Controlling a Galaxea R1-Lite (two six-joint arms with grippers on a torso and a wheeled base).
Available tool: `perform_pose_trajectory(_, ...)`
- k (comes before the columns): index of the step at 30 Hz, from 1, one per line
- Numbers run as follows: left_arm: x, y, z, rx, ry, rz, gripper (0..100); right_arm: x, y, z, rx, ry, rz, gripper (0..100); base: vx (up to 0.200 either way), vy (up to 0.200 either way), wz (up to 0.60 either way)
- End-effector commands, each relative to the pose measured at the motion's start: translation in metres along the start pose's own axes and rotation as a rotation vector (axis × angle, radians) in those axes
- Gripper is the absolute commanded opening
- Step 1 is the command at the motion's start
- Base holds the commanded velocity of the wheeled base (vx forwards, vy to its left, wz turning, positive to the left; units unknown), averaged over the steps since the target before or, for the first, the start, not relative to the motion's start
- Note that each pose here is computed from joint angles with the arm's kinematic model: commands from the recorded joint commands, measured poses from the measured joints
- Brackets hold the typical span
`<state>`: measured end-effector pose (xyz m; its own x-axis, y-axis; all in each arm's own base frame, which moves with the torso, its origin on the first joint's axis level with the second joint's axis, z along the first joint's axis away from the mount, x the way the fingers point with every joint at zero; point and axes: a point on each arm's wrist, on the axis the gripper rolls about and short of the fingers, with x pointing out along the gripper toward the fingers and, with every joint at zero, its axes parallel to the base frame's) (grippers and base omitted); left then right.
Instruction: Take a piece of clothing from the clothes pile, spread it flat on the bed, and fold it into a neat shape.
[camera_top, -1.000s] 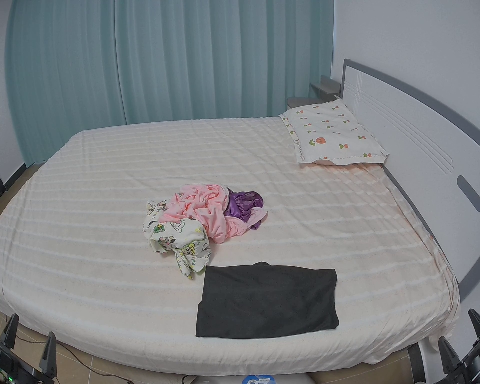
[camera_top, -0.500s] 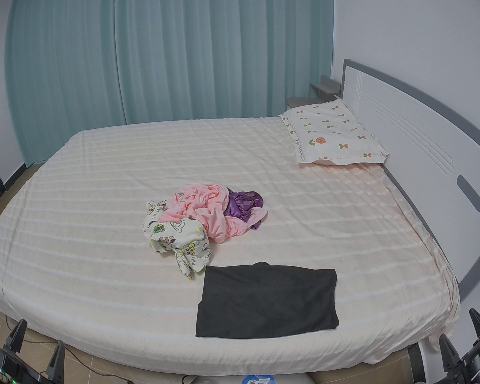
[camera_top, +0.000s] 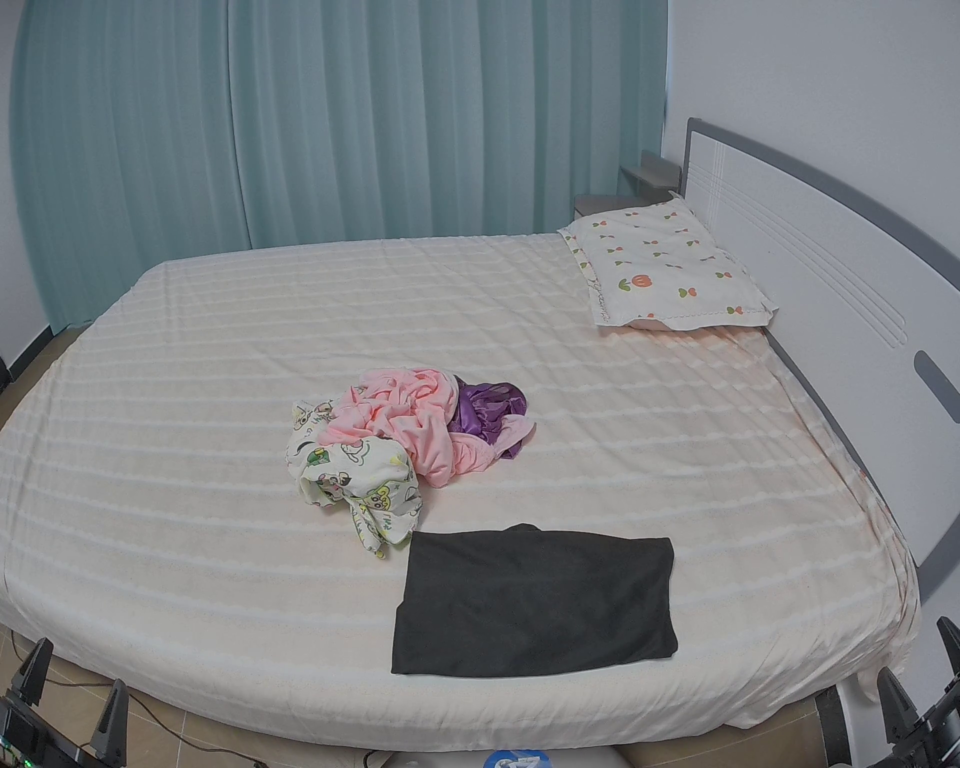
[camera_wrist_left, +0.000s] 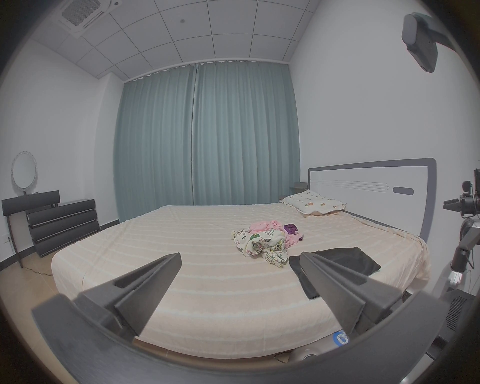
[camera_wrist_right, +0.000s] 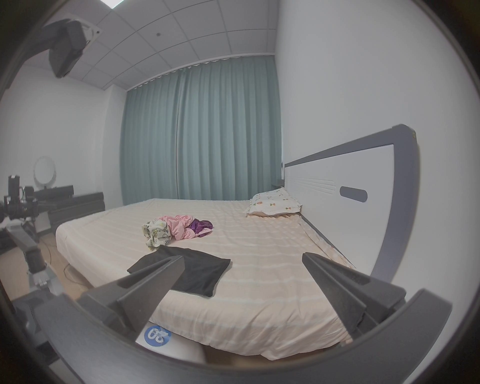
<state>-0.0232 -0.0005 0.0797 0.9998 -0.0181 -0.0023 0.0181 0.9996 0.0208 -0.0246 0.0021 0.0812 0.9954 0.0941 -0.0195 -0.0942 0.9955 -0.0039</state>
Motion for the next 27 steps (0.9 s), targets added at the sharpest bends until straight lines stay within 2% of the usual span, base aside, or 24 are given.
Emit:
perform_pose_trajectory(1, 0.0003, -0.0001, -0.0046, 0.001, 0.004, 0.001, 100, -0.0004, -0.0004, -0.0006, -0.005, -0.018, -0.018, 100, 0.000, 0.000, 0.00)
perform_pose_trajectory(4, 0.0003, -0.0001, -0.0046, -0.001, 0.004, 0.000, 100, -0.0002, -0.0002, -0.0010, -0.050, -0.019, -0.009, 100, 0.000, 0.000, 0.00)
perform_pose_trajectory(9, 0.0003, -0.0001, -0.0046, -0.001, 0.004, 0.000, 100, -0.0002, -0.0001, -0.0010, -0.054, -0.020, 0.002, 100, 0.000, 0.000, 0.00)
perform_pose_trajectory(16, 0.0003, -0.0001, -0.0046, -0.001, 0.004, 0.000, 100, -0.0002, -0.0003, -0.0010, -0.004, -0.024, -0.009, 100, 0.000, 0.000, 0.00)
perform_pose_trajectory(27, 0.0003, -0.0001, -0.0046, -0.001, 0.004, 0.000, 100, -0.0003, -0.0003, -0.0006, -0.001, -0.026, -0.007, 100, 0.000, 0.000, 0.00)
